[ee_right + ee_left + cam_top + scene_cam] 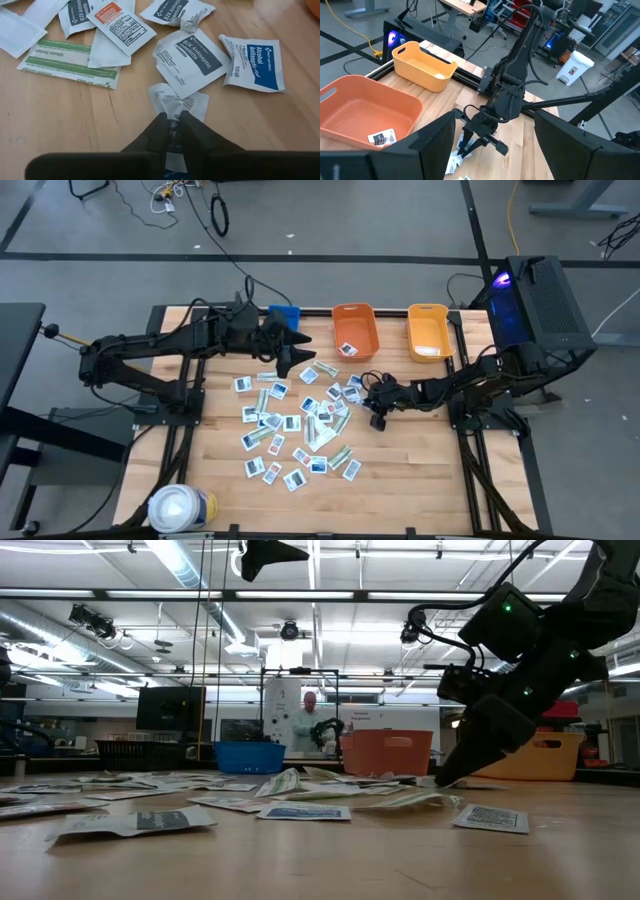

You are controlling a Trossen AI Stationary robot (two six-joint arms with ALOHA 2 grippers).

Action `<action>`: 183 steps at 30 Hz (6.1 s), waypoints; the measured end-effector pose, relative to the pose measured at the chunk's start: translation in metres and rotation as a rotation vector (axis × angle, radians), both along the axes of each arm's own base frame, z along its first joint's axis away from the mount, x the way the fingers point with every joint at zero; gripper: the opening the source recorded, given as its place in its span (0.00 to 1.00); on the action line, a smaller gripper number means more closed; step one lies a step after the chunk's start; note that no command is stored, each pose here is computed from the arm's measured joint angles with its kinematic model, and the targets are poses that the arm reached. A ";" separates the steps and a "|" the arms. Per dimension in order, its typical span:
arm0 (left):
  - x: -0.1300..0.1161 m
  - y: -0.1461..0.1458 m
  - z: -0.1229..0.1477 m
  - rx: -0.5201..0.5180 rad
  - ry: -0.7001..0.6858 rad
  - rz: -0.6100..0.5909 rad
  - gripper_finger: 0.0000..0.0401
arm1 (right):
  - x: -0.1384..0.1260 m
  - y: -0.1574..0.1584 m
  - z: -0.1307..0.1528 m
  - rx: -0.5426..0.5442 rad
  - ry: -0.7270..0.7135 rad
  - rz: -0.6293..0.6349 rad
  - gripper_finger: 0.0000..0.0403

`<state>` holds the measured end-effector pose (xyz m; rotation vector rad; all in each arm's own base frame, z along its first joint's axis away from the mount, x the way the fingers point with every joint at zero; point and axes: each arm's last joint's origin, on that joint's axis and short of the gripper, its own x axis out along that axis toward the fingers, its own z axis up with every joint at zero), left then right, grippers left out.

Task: Pick & Place First Aid Supplies
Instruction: Put the towelette pack into the orange bin, then put the alcohol pad into the black bin

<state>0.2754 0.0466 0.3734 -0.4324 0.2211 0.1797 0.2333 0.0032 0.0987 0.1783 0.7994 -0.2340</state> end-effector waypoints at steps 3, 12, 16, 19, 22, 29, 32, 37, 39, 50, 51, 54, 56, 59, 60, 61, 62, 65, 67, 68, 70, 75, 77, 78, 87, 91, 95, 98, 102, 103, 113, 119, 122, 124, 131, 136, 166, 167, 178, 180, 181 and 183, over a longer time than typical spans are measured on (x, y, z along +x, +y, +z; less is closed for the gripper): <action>0.000 0.000 0.000 0.000 -0.001 0.000 0.68 | 0.000 0.000 0.000 0.003 -0.001 -0.003 0.11; 0.000 0.000 0.000 -0.001 -0.001 0.000 0.68 | -0.001 0.000 0.006 0.027 -0.026 -0.017 0.11; 0.000 0.000 0.000 -0.001 -0.001 0.000 0.68 | 0.000 0.000 0.012 0.028 -0.055 -0.017 0.11; 0.000 0.000 0.000 0.000 -0.002 0.000 0.68 | -0.001 0.000 0.018 0.027 -0.085 -0.018 0.11; 0.000 0.000 0.000 0.000 -0.003 0.000 0.68 | -0.001 0.000 0.025 0.025 -0.120 -0.021 0.11; 0.000 0.000 0.000 0.000 -0.003 0.000 0.68 | -0.004 0.000 0.045 0.028 -0.219 -0.021 0.11; 0.000 0.000 0.001 0.001 -0.010 0.000 0.68 | -0.005 -0.001 0.055 0.021 -0.272 -0.033 0.11; 0.001 0.001 0.004 0.015 -0.040 0.005 0.68 | -0.006 -0.005 0.071 -0.012 -0.370 -0.084 0.11; 0.001 0.003 0.006 0.020 -0.060 0.012 0.68 | -0.007 -0.008 0.076 -0.015 -0.396 -0.101 0.11; -0.003 0.020 0.007 0.025 -0.069 0.078 0.68 | 0.014 -0.039 0.128 -0.189 -0.479 -0.129 0.11; -0.003 0.021 0.007 0.025 -0.069 0.082 0.68 | 0.015 -0.043 0.134 -0.206 -0.488 -0.139 0.11; -0.004 0.025 0.007 0.025 -0.069 0.097 0.68 | 0.018 -0.057 0.151 -0.236 -0.507 -0.187 0.11; -0.005 0.028 0.007 0.024 -0.069 0.105 0.68 | 0.018 -0.067 0.159 -0.252 -0.516 -0.233 0.11; -0.006 0.030 0.007 0.019 -0.070 0.118 0.68 | 0.017 -0.081 0.170 -0.267 -0.520 -0.286 0.11; -0.006 0.030 0.007 0.020 -0.069 0.124 0.68 | 0.016 -0.086 0.172 -0.272 -0.516 -0.303 0.11; -0.006 0.030 0.007 0.022 -0.069 0.130 0.68 | 0.016 -0.090 0.174 -0.277 -0.514 -0.320 0.11; -0.006 0.030 0.007 0.024 -0.069 0.138 0.68 | 0.016 -0.095 0.176 -0.281 -0.513 -0.337 0.11; -0.006 0.031 0.007 0.026 -0.068 0.146 0.68 | 0.015 -0.108 0.177 -0.292 -0.504 -0.383 0.11; -0.006 0.031 0.007 0.026 -0.068 0.147 0.68 | 0.015 -0.117 0.174 -0.296 -0.487 -0.411 0.11; -0.006 0.031 0.007 0.026 -0.068 0.149 0.68 | 0.015 -0.122 0.171 -0.294 -0.474 -0.422 0.11; -0.006 0.031 0.007 0.027 -0.068 0.151 0.68 | 0.015 -0.130 0.164 -0.293 -0.443 -0.445 0.11; -0.006 0.031 0.007 0.027 -0.067 0.150 0.68 | 0.020 -0.148 0.142 -0.252 -0.371 -0.442 0.11; -0.006 0.031 0.007 0.027 -0.066 0.153 0.68 | 0.024 -0.153 0.132 -0.232 -0.343 -0.427 0.11; -0.006 0.031 0.007 0.028 -0.066 0.155 0.68 | 0.025 -0.155 0.126 -0.224 -0.325 -0.425 0.11; -0.007 0.033 0.007 0.043 -0.061 0.235 0.68 | 0.037 -0.164 0.093 -0.195 -0.236 -0.420 0.11; -0.007 0.033 0.007 0.041 -0.062 0.238 0.68 | 0.038 -0.165 0.088 -0.190 -0.219 -0.418 0.11; -0.007 0.033 0.007 0.019 -0.068 0.244 0.68 | 0.038 -0.165 0.087 -0.189 -0.218 -0.418 0.13; -0.007 0.033 0.007 0.018 -0.067 0.244 0.68 | 0.038 -0.165 0.087 -0.189 -0.217 -0.417 0.15; -0.007 0.033 0.007 0.019 -0.067 0.244 0.68 | 0.038 -0.165 0.087 -0.186 -0.217 -0.414 0.18; -0.007 0.033 0.007 0.019 -0.067 0.244 0.68 | 0.038 -0.165 0.087 -0.181 -0.219 -0.408 0.19; -0.007 0.034 0.007 0.022 -0.067 0.262 0.68 | 0.039 -0.164 0.087 -0.168 -0.223 -0.367 0.49; -0.007 0.033 0.007 0.021 -0.066 0.259 0.68 | 0.038 -0.158 0.100 -0.177 -0.270 -0.187 0.61; -0.007 0.033 0.006 0.019 -0.057 0.252 0.68 | 0.036 -0.151 0.112 -0.179 -0.319 -0.067 0.62; -0.006 0.033 0.006 0.018 -0.056 0.251 0.68 | 0.033 -0.147 0.120 -0.169 -0.343 -0.025 0.62; -0.006 0.033 0.005 0.019 -0.056 0.250 0.68 | 0.016 -0.125 0.139 -0.045 -0.342 0.158 0.60; -0.006 0.033 0.005 0.019 -0.056 0.249 0.68 | 0.003 -0.099 0.141 0.022 -0.228 0.285 0.59; -0.007 0.033 0.005 0.019 -0.046 0.248 0.68 | -0.032 -0.038 0.051 -0.051 0.103 0.375 0.59; -0.007 0.033 0.005 0.019 -0.046 0.248 0.68 | -0.033 -0.038 0.049 -0.066 0.101 0.365 0.59; -0.007 0.033 0.004 0.018 -0.046 0.249 0.68 | -0.044 -0.037 0.030 -0.088 0.103 0.346 0.59; -0.007 0.033 0.004 0.017 -0.045 0.249 0.68 | -0.044 -0.037 0.029 -0.093 0.091 0.345 0.59; -0.007 0.033 0.004 0.017 -0.045 0.249 0.68 | -0.044 -0.037 0.027 -0.095 0.095 0.343 0.59; -0.007 0.033 0.005 0.017 -0.046 0.249 0.68 | -0.044 -0.037 0.025 -0.100 0.112 0.335 0.59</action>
